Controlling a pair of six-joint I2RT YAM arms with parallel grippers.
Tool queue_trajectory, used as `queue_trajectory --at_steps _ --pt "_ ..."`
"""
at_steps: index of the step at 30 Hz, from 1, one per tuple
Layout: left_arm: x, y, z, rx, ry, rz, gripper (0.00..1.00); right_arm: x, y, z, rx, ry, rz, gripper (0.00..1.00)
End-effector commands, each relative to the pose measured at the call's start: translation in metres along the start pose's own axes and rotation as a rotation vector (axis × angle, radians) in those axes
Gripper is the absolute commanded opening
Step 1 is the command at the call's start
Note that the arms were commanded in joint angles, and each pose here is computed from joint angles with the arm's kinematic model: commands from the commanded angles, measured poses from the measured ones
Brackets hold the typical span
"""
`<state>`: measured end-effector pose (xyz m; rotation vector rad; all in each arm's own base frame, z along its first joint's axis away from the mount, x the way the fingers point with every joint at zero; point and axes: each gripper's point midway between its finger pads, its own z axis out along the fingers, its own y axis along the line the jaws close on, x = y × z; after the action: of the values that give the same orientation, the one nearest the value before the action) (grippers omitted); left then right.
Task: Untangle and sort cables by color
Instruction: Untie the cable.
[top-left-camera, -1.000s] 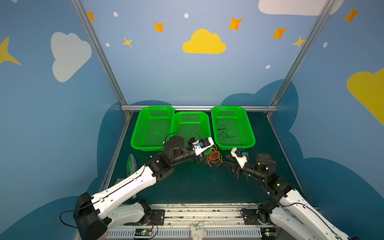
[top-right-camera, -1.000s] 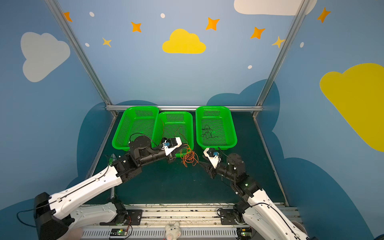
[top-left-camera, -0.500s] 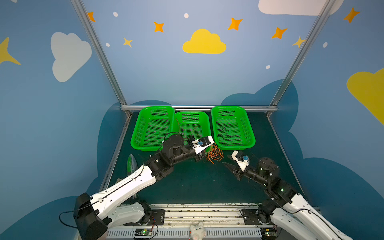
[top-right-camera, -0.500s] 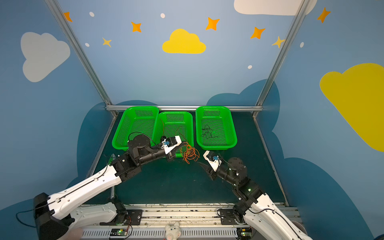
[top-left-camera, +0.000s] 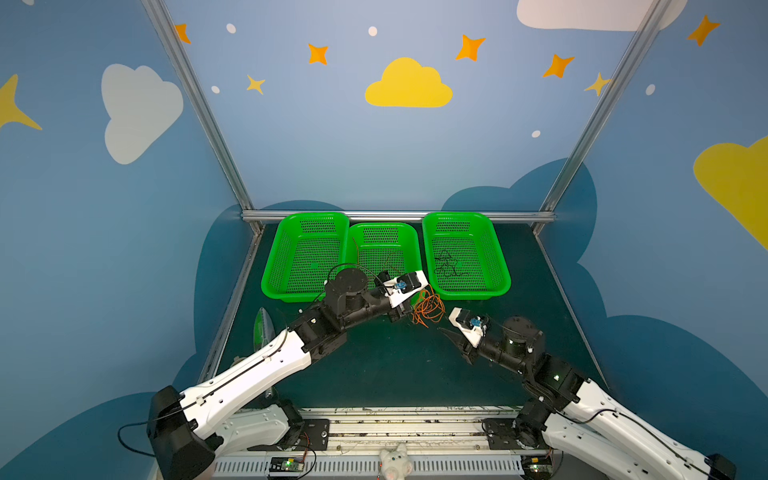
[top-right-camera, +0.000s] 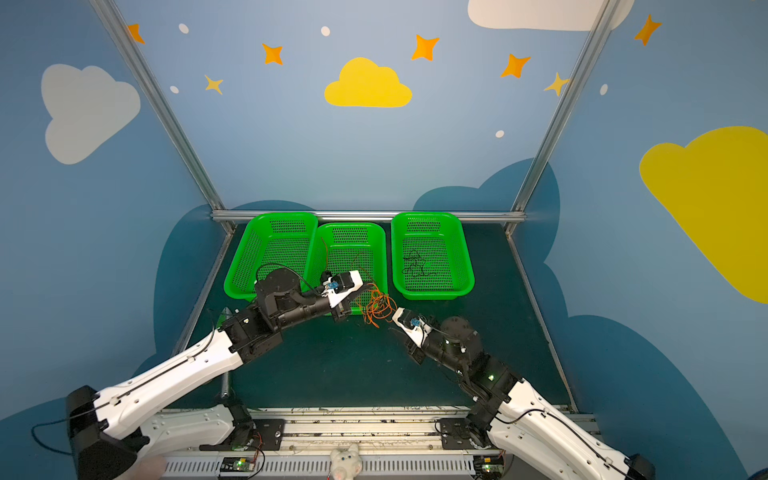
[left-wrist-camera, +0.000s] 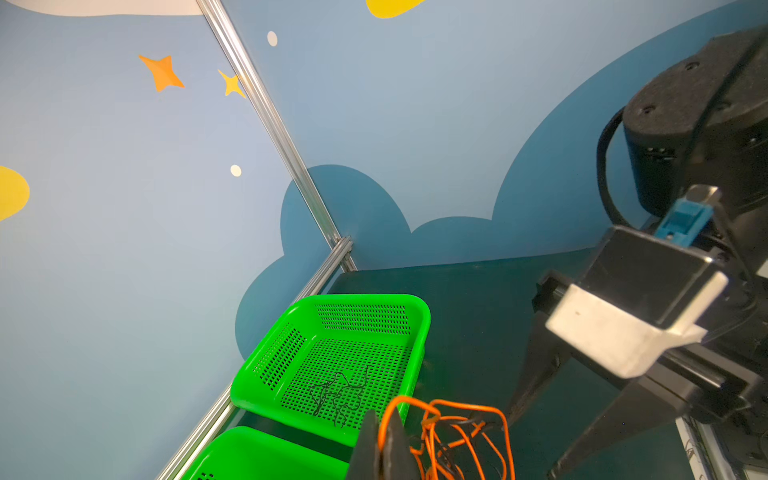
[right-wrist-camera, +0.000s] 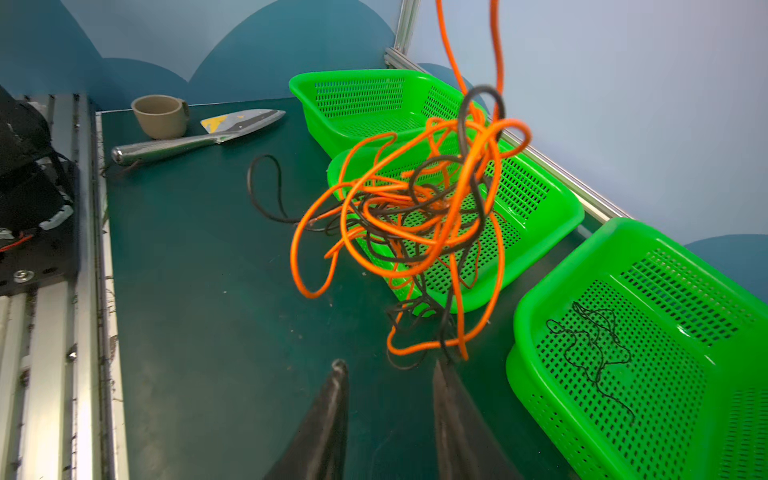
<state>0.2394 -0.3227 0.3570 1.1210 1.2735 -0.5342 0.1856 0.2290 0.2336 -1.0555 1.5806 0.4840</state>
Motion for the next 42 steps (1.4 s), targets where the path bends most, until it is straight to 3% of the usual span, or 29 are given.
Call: queue_trajectory --at_steps 1,7,16,42 --pt "-0.011 0.002 -0.003 -0.008 -0.037 -0.007 0.03 -0.026 -0.010 -0.005 0.042 -0.073 -0.012 0.31" --pt "-0.011 -0.001 -0.001 -0.001 -0.038 -0.007 0.03 -0.026 -0.016 -0.006 0.078 -0.060 0.001 0.23" --pt "-0.011 -0.002 -0.002 0.000 -0.040 -0.009 0.03 -0.026 -0.023 -0.010 0.123 -0.057 0.006 0.18" --pt "-0.013 -0.002 0.005 -0.014 -0.041 -0.018 0.03 -0.021 -0.043 -0.024 0.272 -0.056 -0.024 0.27"
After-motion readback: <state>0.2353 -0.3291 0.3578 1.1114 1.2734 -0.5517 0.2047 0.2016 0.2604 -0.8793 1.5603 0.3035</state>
